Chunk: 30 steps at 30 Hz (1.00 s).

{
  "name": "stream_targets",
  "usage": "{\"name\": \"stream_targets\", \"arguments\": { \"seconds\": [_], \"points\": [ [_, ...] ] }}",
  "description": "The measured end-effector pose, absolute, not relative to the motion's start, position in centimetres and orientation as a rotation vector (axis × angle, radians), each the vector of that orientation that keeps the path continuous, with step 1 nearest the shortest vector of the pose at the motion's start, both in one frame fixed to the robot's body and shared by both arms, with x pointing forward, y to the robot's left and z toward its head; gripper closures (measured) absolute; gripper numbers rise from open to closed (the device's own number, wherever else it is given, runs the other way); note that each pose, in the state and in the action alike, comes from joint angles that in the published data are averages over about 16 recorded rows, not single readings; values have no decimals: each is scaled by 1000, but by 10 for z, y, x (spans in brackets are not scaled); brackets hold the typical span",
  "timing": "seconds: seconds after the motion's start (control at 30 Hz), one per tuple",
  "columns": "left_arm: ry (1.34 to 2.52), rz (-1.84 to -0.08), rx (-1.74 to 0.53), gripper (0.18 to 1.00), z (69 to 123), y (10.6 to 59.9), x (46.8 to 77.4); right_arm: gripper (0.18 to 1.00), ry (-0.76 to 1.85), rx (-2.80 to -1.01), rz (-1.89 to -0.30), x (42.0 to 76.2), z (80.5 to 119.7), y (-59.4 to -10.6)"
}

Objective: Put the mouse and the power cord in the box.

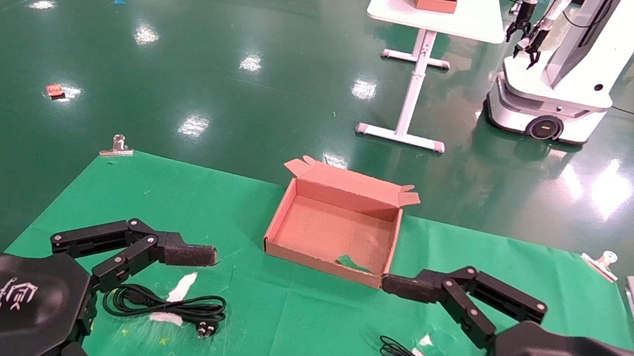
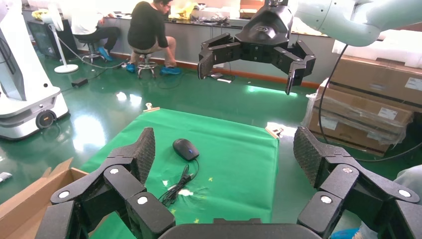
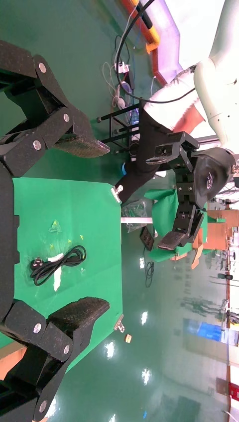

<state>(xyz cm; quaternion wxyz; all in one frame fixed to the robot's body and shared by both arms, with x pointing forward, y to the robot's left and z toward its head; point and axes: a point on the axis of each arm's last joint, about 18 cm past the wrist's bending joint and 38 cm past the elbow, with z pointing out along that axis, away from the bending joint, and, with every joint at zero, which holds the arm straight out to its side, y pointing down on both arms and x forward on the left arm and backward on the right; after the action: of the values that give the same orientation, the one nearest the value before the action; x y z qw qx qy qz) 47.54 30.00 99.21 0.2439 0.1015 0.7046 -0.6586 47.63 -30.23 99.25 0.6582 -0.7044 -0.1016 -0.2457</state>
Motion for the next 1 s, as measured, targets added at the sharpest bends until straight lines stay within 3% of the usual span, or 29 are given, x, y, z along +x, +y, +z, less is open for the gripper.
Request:
{"name": "stream_targets", "arguments": {
  "seconds": [1.0],
  "points": [
    [1938, -1767, 264, 184, 990, 301, 480, 178, -227, -1618, -576, 479, 990, -307]
  ]
}}
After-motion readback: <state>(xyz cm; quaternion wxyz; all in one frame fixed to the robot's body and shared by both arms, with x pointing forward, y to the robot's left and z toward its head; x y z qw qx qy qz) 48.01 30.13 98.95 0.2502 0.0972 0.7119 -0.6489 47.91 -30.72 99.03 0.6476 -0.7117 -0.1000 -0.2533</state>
